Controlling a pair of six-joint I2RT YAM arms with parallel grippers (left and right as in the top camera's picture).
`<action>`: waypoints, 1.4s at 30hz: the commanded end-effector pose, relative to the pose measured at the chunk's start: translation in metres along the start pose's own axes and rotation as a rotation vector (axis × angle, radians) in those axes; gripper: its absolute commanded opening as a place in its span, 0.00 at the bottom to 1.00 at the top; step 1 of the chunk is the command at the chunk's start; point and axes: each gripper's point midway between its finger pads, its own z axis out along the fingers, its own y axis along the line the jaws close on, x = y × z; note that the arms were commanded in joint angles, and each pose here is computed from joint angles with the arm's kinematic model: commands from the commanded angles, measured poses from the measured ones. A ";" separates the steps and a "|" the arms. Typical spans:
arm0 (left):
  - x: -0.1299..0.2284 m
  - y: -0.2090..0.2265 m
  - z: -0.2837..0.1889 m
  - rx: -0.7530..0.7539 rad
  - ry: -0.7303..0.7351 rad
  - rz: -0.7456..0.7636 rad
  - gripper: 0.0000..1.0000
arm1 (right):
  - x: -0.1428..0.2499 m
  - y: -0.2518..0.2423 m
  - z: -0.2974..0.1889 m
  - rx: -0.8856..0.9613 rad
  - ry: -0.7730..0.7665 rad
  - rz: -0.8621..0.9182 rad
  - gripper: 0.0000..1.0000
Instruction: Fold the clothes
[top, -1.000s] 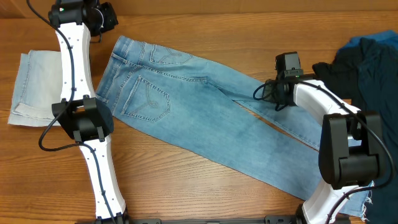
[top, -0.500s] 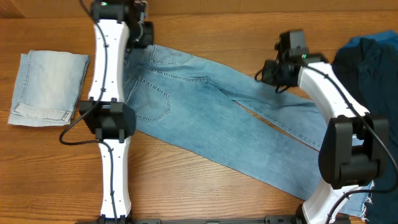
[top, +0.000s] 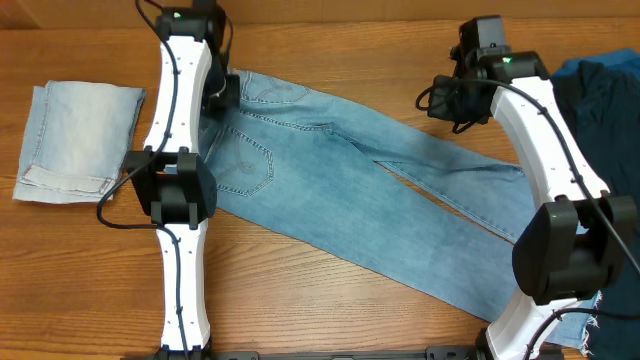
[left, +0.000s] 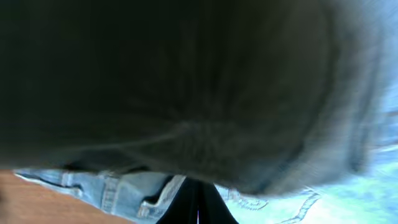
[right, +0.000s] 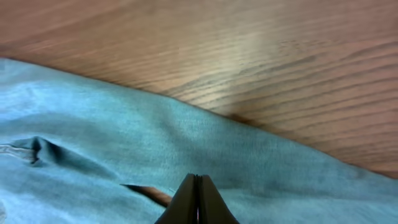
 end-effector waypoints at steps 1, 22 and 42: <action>0.011 0.014 -0.008 -0.079 0.014 -0.073 0.04 | -0.015 0.006 -0.033 -0.022 -0.072 -0.050 0.04; 0.022 0.026 0.095 -0.141 0.098 -0.135 0.04 | -0.006 -0.013 -0.034 0.006 -0.019 -0.068 0.27; 0.085 0.005 0.050 0.007 0.323 -0.206 0.10 | 0.011 -0.030 -0.039 0.088 0.046 0.018 0.64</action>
